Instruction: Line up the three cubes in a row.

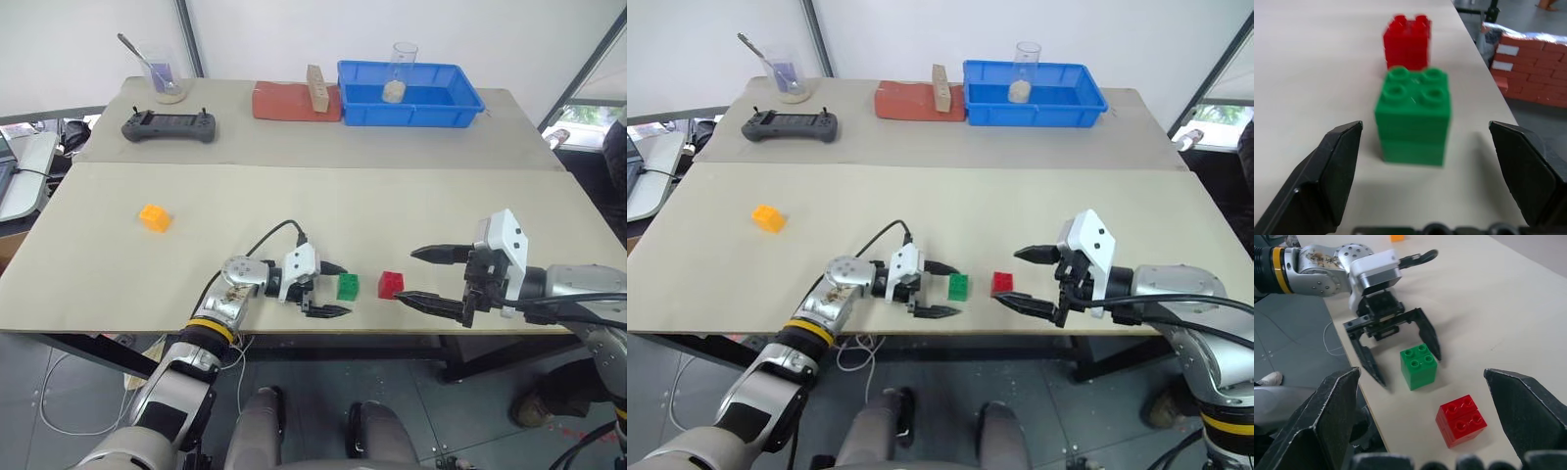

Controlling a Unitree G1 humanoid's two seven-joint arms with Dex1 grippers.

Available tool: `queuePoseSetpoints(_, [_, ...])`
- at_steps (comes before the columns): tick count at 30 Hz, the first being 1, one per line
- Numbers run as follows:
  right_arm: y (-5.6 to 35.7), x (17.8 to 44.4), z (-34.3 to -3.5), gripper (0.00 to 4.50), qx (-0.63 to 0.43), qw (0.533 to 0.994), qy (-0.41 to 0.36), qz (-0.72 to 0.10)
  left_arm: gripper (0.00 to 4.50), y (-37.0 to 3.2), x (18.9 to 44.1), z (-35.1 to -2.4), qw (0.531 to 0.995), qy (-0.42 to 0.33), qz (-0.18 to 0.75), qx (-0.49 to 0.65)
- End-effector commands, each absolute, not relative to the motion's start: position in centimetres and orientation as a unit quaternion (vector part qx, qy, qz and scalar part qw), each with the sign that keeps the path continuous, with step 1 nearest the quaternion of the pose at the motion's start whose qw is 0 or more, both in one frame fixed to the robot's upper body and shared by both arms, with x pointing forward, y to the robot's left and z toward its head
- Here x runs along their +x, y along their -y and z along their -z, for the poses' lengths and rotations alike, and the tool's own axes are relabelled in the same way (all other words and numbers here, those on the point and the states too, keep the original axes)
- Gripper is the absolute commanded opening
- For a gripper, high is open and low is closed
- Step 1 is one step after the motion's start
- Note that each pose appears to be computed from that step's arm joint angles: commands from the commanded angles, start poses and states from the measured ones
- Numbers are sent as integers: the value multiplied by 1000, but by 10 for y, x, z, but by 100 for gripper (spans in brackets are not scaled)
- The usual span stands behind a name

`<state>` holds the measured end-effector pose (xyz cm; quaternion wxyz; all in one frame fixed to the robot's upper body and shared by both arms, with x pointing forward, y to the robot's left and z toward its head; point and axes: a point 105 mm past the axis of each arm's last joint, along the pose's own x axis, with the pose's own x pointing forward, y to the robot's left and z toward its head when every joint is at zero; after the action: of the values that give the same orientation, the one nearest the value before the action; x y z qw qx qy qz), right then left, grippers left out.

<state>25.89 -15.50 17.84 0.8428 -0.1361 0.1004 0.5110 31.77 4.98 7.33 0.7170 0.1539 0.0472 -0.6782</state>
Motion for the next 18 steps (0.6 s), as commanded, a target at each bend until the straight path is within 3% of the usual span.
queuePoseSetpoints(1, [151,261,-185,450,-144,838,-75,-522,447,-73,315,-84,736,-38,658,157])
queuePoseSetpoints(11, [137,268,-189,450,-142,822,-57,-548,447,-149,312,-107,871,-16,473,132])
queuePoseSetpoints(14, [127,270,-193,450,-140,814,-48,-561,447,-194,326,-119,950,10,298,94])
queuePoseSetpoints(18, [116,272,-197,450,-137,807,-38,-574,447,-259,335,-119,995,29,71,65])
